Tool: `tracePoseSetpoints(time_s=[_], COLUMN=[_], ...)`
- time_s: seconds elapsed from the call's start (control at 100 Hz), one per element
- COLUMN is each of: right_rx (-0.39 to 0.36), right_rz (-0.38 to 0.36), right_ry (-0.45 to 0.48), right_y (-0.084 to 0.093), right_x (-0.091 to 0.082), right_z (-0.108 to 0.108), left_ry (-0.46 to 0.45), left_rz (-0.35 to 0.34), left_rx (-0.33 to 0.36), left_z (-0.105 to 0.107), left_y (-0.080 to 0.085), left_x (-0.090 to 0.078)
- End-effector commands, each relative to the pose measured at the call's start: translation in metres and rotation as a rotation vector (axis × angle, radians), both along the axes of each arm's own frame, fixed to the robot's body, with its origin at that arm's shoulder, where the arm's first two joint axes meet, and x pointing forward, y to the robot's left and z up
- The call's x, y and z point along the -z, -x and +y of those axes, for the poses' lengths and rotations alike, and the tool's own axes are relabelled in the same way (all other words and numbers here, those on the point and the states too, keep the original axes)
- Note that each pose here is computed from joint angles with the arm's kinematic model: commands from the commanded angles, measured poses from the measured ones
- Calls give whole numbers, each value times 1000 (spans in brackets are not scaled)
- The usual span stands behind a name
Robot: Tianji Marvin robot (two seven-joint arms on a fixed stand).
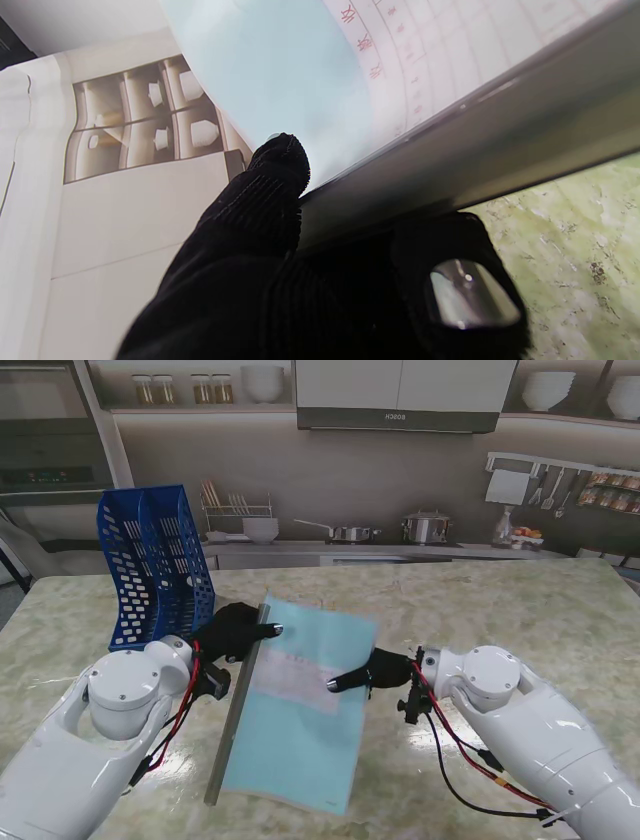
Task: Open the sliding file folder, put the receipt in and insert it into the document holder
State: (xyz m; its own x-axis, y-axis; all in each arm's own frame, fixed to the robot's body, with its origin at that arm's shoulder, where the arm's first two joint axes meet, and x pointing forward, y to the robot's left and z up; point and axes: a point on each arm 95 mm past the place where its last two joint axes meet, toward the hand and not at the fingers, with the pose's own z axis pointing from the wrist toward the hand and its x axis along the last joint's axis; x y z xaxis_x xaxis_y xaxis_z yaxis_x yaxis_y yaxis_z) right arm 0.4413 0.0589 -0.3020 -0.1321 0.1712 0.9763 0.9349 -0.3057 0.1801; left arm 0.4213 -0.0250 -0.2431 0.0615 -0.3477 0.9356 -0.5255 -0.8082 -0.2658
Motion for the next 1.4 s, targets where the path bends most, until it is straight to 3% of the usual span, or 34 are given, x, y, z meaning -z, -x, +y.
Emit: tracePoseSetpoints(time_s=[0.0,0.93,1.39], right_rx=[-24,-28,59], right_rz=[19,16,-50], right_ry=[6,3,-57], right_y=[6,8,7], right_x=[7,7,-14], right_z=[5,6,-1], left_ry=[11,13,93], left_rz=[-22,-29,-25], left_rx=[7,-31,-104], left_z=[-5,-8,-7], left_y=[-2,-4,0], left_x=[-11,-14,0])
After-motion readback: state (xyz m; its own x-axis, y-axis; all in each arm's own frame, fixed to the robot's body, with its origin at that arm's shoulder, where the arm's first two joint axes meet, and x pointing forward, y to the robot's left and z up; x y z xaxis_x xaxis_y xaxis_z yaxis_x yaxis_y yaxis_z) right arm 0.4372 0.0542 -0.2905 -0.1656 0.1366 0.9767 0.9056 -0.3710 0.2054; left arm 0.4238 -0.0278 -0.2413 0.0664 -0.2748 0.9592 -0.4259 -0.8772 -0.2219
